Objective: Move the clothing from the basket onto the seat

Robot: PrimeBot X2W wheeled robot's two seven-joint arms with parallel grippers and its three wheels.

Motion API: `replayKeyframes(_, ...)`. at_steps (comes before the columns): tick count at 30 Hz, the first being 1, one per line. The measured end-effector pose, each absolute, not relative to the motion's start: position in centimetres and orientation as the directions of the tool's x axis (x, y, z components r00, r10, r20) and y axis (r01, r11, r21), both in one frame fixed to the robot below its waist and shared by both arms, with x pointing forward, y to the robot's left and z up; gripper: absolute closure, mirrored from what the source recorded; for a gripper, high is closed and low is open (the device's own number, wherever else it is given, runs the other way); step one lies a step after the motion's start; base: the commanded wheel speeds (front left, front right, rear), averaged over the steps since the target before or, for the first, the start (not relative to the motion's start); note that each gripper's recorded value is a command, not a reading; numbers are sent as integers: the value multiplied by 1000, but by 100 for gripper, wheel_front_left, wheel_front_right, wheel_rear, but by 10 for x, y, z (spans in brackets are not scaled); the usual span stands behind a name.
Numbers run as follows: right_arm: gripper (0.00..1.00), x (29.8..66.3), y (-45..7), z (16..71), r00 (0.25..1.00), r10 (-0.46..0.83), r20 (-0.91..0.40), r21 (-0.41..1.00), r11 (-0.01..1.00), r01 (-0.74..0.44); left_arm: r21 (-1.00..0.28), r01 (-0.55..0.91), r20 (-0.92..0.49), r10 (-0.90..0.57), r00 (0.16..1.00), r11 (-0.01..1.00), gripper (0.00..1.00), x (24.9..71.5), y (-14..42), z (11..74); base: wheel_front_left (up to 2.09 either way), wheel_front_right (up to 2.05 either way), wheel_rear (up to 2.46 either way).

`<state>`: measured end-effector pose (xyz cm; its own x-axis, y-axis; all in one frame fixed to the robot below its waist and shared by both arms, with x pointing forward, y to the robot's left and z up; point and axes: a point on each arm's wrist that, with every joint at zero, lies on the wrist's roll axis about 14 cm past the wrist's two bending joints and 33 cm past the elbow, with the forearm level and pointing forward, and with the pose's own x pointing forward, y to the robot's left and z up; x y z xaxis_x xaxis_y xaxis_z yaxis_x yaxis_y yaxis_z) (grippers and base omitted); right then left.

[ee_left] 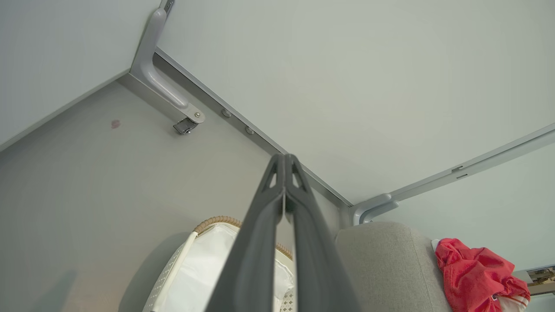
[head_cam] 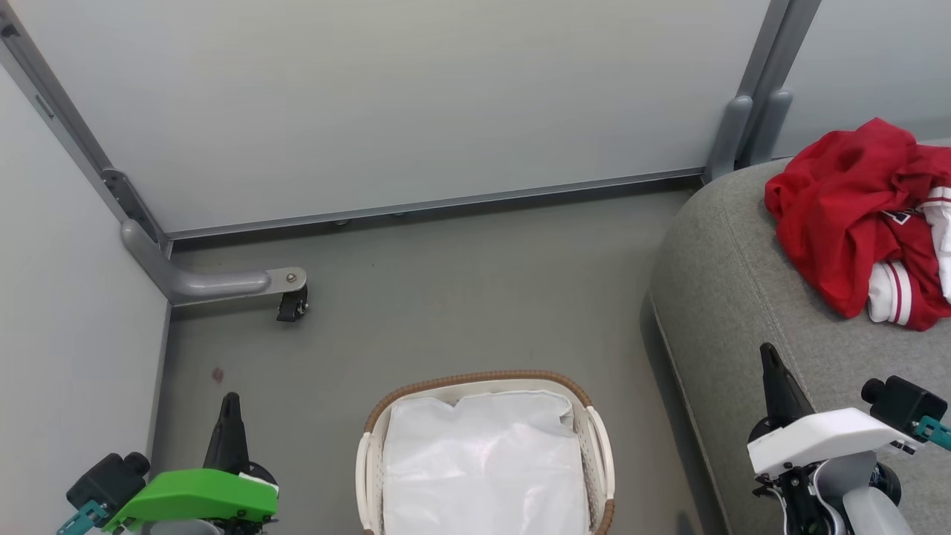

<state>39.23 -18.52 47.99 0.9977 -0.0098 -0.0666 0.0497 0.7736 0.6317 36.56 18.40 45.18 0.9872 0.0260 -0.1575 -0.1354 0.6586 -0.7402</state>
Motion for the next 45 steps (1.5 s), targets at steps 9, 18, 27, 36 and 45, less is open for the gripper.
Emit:
replayKeyframes(9,100,392,-188,481,997,-16,-73,722,689,64,-805,-138,-149,28,988,576,100,369,187,457,0,0,0)
replayKeyframes(18,100,392,-191,484,997,-20,-73,823,563,72,-875,-135,-139,25,990,465,100,373,190,463,0,0,0)
replayKeyframes(27,100,392,-193,487,997,-19,-69,881,467,70,-915,-125,-125,24,992,383,100,376,192,469,0,0,0)
replayKeyframes(36,100,392,-194,490,998,-14,-63,922,382,64,-944,-112,-112,18,994,311,100,378,193,474,0,0,0)
replayKeyframes(45,100,392,-195,493,998,-12,-54,951,303,55,-965,-95,-95,14,995,244,100,380,194,480,0,0,0)
